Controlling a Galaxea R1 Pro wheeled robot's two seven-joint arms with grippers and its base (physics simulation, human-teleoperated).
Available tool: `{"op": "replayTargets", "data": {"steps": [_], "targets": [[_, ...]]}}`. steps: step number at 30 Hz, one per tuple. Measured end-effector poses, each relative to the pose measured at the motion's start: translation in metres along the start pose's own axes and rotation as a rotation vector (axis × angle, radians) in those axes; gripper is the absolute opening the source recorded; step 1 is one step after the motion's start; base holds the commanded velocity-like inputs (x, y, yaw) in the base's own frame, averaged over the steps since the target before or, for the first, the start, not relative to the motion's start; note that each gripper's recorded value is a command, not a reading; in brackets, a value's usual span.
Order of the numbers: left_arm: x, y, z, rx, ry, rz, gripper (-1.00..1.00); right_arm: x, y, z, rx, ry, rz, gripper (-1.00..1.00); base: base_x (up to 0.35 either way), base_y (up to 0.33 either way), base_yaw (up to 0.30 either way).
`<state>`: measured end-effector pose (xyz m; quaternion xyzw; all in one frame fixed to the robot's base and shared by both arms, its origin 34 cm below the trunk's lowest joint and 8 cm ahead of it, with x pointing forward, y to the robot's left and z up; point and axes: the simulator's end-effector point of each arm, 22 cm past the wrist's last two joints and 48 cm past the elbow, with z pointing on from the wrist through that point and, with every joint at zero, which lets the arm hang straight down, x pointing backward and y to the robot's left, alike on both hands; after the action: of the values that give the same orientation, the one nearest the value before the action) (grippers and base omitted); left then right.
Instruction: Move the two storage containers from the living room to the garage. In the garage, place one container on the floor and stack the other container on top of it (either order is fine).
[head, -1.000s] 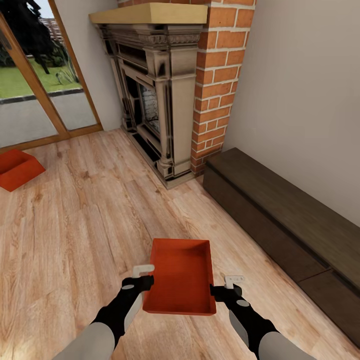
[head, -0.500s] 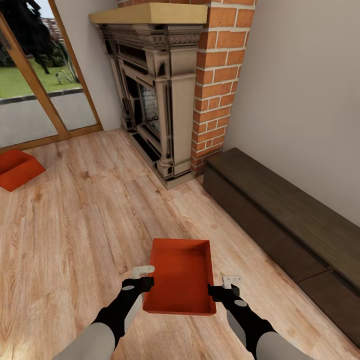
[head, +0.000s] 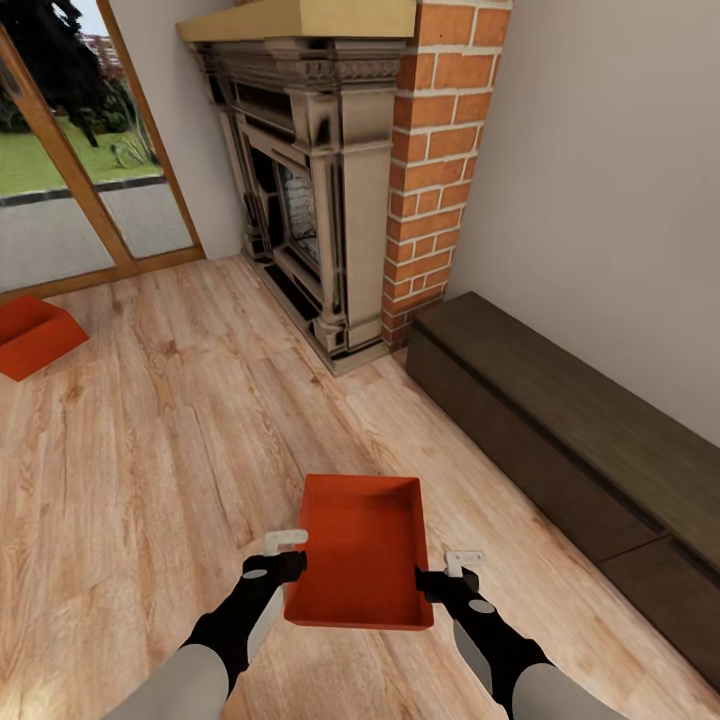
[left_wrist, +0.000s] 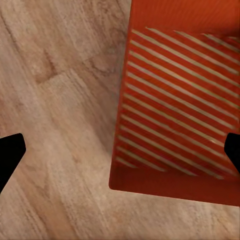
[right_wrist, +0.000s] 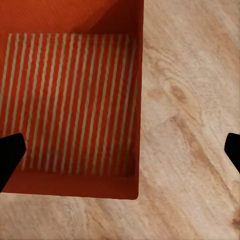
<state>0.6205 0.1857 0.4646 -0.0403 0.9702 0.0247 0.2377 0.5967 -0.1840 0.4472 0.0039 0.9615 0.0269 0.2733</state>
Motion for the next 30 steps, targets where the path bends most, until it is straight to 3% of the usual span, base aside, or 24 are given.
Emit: {"op": "replayTargets", "data": {"steps": [6, 15, 30], "targets": [[0.011, 0.0, 0.009, -0.003, 0.012, 0.007, 1.0, 0.004, -0.001, 0.009, 0.0, -0.01, -0.01, 1.0, 0.0, 0.0, 0.0], [0.017, 0.001, 0.002, -0.004, 0.057, 0.022, 1.0, -0.001, 0.0, 0.001, -0.001, -0.011, -0.014, 1.0, 0.0, 0.0, 0.0], [0.017, 0.002, 0.012, -0.006, 0.04, 0.02, 1.0, 0.006, -0.001, 0.012, -0.001, -0.013, -0.016, 1.0, 0.0, 0.0, 0.0]]}}
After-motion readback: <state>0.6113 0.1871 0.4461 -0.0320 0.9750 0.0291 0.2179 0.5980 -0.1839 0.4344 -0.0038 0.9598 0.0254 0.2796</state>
